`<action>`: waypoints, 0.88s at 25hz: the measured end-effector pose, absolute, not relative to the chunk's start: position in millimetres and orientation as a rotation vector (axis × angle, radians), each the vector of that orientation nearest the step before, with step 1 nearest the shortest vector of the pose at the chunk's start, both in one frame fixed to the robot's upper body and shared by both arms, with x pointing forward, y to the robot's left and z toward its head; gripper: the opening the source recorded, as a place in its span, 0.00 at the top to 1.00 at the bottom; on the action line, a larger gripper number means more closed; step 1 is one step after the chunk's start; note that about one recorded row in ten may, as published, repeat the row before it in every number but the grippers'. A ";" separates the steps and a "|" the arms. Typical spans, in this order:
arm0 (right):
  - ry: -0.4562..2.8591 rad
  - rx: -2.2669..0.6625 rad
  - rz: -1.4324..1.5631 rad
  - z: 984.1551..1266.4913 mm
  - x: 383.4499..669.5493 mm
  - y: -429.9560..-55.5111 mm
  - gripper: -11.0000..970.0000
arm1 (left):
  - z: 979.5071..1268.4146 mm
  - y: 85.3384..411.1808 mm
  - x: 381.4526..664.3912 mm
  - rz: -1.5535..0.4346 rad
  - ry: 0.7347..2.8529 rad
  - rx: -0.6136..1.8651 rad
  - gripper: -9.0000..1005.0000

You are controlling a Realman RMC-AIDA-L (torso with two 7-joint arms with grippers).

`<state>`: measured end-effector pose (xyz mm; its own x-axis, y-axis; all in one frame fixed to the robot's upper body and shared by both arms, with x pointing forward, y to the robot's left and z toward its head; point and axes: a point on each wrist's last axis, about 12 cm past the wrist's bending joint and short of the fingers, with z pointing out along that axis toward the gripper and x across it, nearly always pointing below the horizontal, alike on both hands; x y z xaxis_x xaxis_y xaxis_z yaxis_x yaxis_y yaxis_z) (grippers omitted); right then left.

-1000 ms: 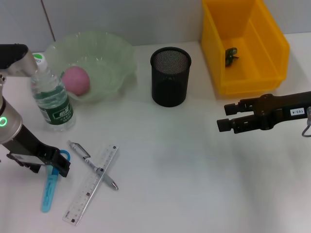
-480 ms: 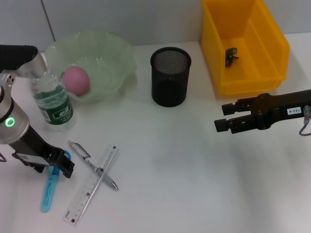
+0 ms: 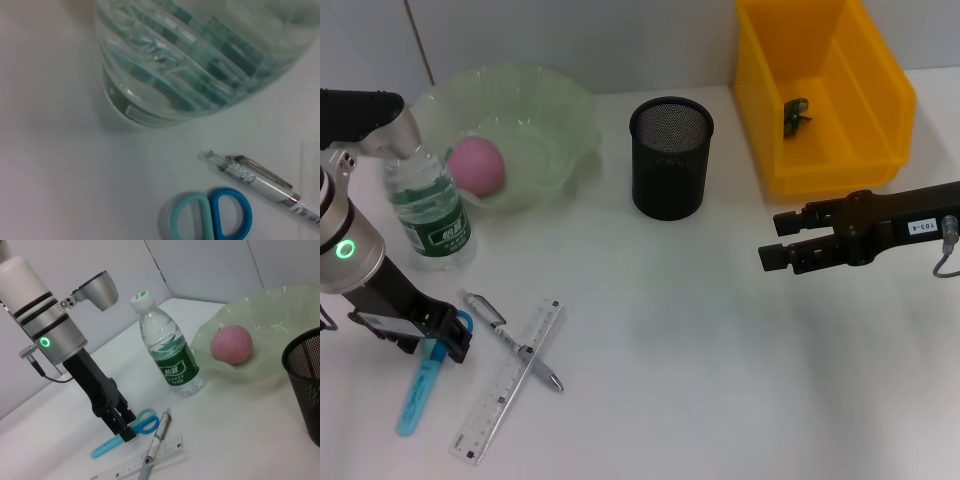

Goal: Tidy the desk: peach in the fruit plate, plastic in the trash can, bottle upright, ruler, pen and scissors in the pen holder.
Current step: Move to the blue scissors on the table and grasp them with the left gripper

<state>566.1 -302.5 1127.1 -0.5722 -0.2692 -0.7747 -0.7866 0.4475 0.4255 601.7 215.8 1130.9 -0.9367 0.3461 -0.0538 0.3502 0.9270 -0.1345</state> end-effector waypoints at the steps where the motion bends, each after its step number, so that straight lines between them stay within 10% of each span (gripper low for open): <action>1: 2.073 -0.881 1.065 1127.3 566.3 -302.4 0.15 | 1130.9 215.8 601.7 -0.222 3.055 0.552 0.37; 22: 2.074 -0.881 1.063 1128.4 567.2 -303.0 0.15 | 1132.6 215.1 598.8 -0.211 3.051 0.571 0.38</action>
<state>567.2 -303.0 1128.4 -0.5719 -0.2704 -0.7745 -0.7866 0.4486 0.4242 598.8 215.1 1132.6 -0.9322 0.3577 -0.0547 0.3618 0.9235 -0.1274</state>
